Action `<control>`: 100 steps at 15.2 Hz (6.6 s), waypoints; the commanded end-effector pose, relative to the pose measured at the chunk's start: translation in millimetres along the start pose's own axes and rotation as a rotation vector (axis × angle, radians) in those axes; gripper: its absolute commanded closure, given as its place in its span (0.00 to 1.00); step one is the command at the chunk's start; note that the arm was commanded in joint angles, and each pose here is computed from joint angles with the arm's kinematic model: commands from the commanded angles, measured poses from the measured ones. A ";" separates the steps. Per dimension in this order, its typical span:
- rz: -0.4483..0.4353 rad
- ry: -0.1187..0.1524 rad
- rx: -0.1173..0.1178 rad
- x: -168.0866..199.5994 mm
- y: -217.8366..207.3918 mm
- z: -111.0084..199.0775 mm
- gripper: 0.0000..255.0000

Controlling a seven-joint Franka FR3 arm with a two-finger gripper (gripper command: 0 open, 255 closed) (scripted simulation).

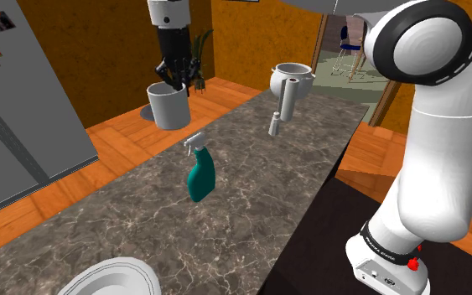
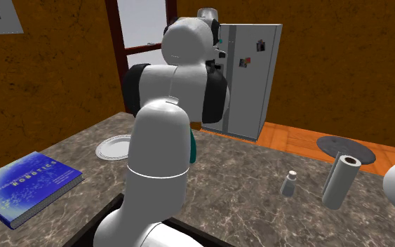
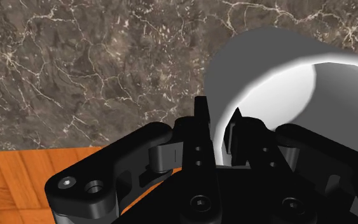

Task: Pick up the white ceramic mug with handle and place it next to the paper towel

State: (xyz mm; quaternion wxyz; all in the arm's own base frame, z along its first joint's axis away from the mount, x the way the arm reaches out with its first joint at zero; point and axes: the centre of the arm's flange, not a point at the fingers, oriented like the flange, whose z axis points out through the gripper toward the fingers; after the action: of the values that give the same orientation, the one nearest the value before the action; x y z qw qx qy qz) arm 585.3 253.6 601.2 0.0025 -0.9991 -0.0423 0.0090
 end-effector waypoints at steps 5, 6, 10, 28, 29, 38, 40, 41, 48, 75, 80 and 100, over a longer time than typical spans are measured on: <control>0.000 0.000 0.000 -0.9 -1.4 -32.1 1.00; 0.000 0.000 0.000 -1.0 -1.4 -36.0 1.00; 0.000 0.000 0.000 -20.9 47.5 -36.0 1.00; 0.000 0.000 0.000 -110.7 267.5 -36.0 1.00; 0.000 0.000 0.000 -115.6 279.7 -36.0 1.00; 0.000 0.000 0.000 -160.5 389.7 -35.9 1.00; 0.000 0.000 0.000 -170.5 414.2 -35.9 1.00; 0.000 0.000 0.000 -175.5 426.4 -35.9 1.00; 0.000 0.000 0.000 -210.4 512.0 -35.9 1.00; 0.000 0.000 0.000 -213.9 527.3 101.4 1.00; 0.000 0.000 0.000 -213.4 527.5 127.8 1.00; 0.000 0.000 0.000 -211.5 528.1 233.4 1.00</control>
State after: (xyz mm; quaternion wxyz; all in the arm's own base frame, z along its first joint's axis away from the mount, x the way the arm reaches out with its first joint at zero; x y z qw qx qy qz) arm 414.6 -290.4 373.7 0.0028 -0.9990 -0.0424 0.0095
